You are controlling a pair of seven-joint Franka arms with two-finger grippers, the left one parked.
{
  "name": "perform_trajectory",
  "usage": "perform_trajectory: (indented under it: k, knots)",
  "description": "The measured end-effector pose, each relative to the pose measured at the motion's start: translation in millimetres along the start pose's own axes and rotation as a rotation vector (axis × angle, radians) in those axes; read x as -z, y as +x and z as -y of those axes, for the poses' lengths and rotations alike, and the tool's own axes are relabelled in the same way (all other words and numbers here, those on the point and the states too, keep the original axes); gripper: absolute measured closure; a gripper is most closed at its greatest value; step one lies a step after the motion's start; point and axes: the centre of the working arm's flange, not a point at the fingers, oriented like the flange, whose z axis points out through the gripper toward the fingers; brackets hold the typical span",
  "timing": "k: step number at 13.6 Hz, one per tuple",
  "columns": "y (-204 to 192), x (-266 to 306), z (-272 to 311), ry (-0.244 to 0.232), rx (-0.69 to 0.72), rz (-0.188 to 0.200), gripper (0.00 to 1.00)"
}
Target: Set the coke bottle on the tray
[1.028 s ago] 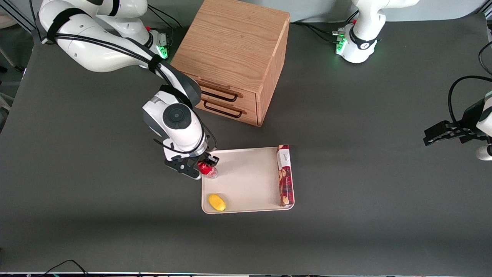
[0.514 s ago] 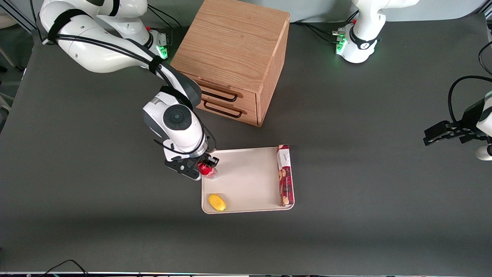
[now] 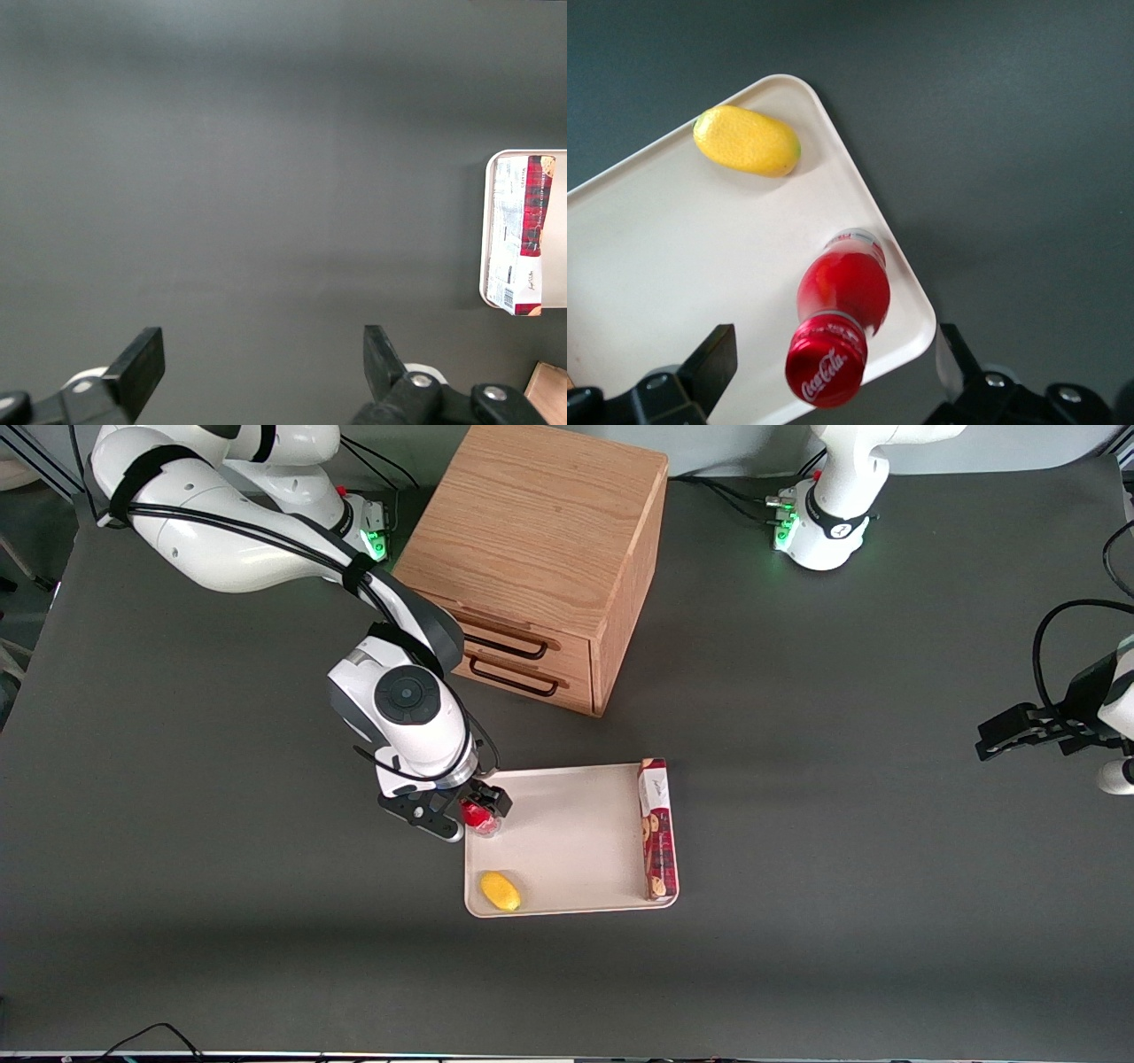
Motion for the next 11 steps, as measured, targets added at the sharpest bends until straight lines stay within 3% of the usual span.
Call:
perform_trajectory:
  k: [2,4,8,10,11]
  knots:
    - [2.4,4.1,0.2,0.001,0.054,-0.007,0.0]
    - [11.1,15.7,-6.3,-0.027,0.161,-0.007,0.0]
    - [55.2,90.5,-54.1,-0.08,0.338,0.068,0.0]
    - [87.5,142.8,-105.0,-0.053,0.346,0.128,0.0]
    - [103.1,171.6,-136.4,-0.039,0.366,0.132,0.0]
